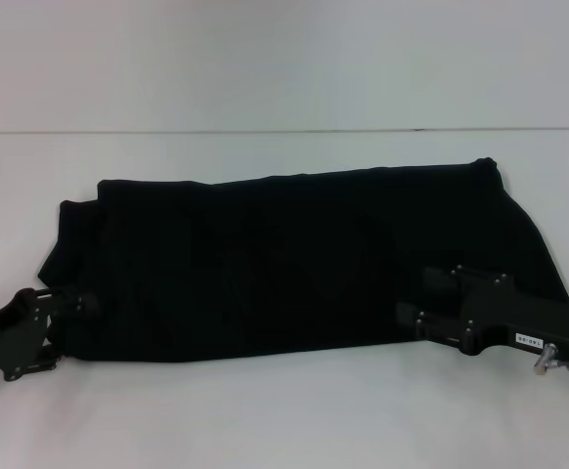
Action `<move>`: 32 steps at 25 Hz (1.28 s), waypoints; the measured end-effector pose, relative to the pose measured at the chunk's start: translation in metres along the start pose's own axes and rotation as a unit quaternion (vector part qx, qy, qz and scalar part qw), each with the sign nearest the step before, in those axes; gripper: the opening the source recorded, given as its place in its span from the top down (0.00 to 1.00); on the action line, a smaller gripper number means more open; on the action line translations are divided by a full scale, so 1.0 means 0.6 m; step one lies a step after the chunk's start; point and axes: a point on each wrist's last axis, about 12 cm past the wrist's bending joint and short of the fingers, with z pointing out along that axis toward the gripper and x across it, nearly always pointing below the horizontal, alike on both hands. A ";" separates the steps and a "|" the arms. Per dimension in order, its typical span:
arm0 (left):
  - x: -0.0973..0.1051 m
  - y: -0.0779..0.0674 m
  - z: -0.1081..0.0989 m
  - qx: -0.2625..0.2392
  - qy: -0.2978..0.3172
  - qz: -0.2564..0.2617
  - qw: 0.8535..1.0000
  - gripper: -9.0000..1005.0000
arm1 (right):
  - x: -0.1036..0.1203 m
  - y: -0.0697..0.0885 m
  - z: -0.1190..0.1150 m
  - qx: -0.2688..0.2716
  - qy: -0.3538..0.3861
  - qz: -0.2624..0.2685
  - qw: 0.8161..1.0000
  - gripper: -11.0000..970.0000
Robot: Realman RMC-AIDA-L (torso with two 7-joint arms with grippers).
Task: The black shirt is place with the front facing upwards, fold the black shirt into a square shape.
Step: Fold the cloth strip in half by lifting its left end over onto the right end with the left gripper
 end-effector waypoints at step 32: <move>-0.017 0.011 -0.017 0.008 -0.067 0.054 0.996 0.93 | -0.008 -0.003 -0.007 0.011 -0.036 0.023 0.999 0.24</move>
